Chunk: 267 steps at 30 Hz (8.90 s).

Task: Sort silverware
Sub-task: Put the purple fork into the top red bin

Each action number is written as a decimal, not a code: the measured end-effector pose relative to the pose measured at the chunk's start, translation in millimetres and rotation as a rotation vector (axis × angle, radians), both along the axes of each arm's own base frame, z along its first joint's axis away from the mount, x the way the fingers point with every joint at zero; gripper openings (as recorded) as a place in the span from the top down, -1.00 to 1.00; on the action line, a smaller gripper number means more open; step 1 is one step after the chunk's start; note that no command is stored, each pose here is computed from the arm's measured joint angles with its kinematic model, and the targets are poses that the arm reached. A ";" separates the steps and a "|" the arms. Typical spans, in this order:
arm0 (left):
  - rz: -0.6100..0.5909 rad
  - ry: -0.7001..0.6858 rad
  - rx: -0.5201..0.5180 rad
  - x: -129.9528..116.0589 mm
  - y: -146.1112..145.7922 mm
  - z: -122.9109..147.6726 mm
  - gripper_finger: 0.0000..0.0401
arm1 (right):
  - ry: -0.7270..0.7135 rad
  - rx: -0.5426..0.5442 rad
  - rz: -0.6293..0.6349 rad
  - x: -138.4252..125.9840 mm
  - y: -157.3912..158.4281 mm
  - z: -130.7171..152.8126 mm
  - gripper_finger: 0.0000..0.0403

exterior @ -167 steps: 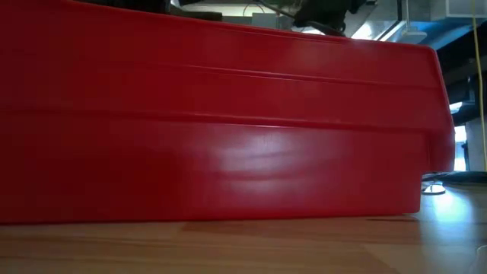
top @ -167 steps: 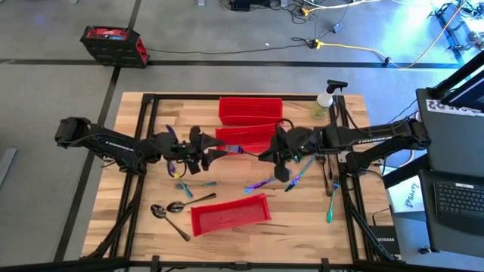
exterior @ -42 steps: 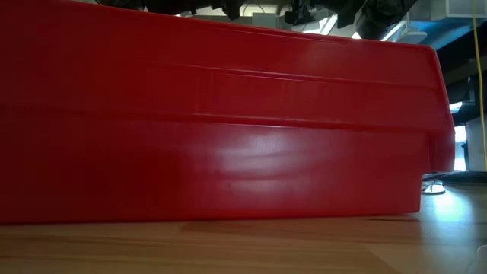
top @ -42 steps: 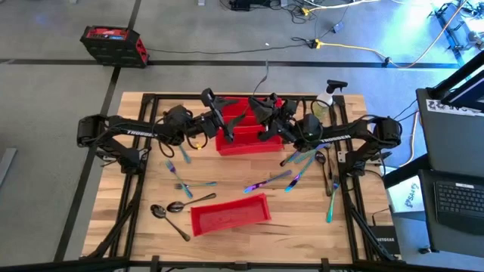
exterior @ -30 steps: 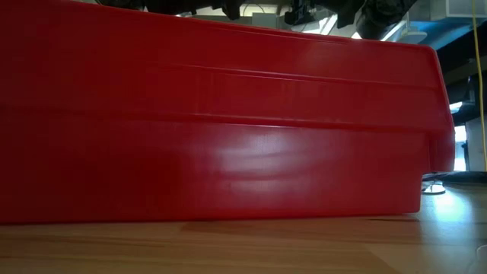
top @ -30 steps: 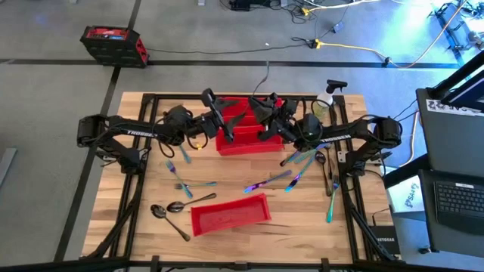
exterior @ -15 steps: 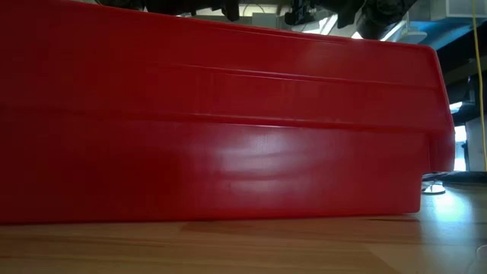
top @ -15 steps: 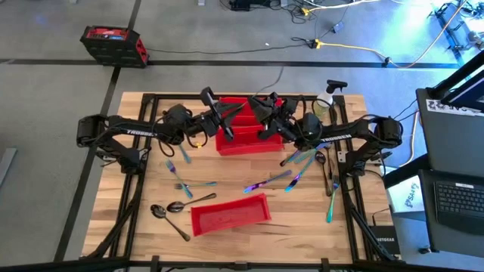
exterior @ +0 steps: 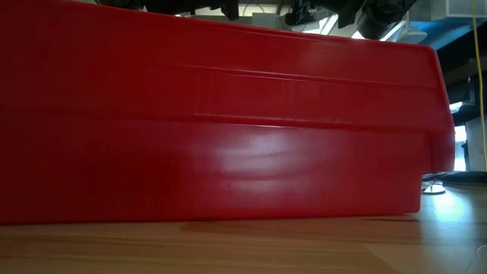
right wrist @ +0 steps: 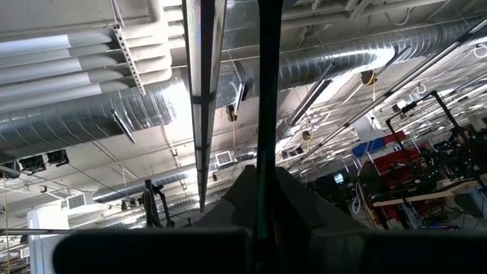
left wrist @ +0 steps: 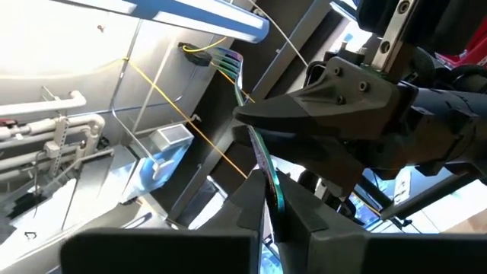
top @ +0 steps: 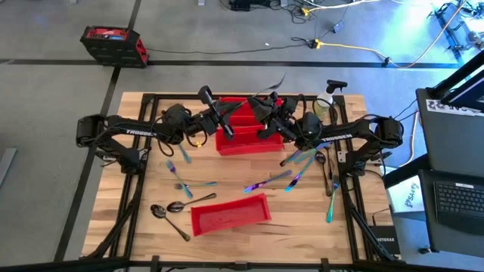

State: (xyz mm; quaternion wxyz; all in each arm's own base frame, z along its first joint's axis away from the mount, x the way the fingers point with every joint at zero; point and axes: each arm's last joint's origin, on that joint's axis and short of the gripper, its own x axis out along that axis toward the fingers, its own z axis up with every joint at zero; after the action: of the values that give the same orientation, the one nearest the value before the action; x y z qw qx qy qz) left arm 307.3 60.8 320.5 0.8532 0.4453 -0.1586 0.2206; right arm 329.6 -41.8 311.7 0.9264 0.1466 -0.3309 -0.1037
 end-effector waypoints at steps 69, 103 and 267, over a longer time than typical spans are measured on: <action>0.085 0.723 -0.022 -11.3 121.6 -61.7 1.00 | 0.954 0.111 0.006 -130.6 13.8 25.4 0.20; 0.161 0.982 0.095 0.9 143.6 -125.5 0.94 | 0.964 0.102 0.042 -129.4 14.6 24.1 0.20; -0.042 1.994 -0.249 -125.1 -83.4 -179.7 0.24 | 0.984 -0.139 0.575 -28.1 18.7 -41.9 0.20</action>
State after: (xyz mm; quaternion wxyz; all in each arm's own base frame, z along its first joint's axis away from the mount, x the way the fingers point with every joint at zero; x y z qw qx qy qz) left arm 182.2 -22.6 140.8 0.6407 0.3314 0.6447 -0.2529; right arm 301.5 -23.1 269.8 0.9698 0.1041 0.1864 0.1183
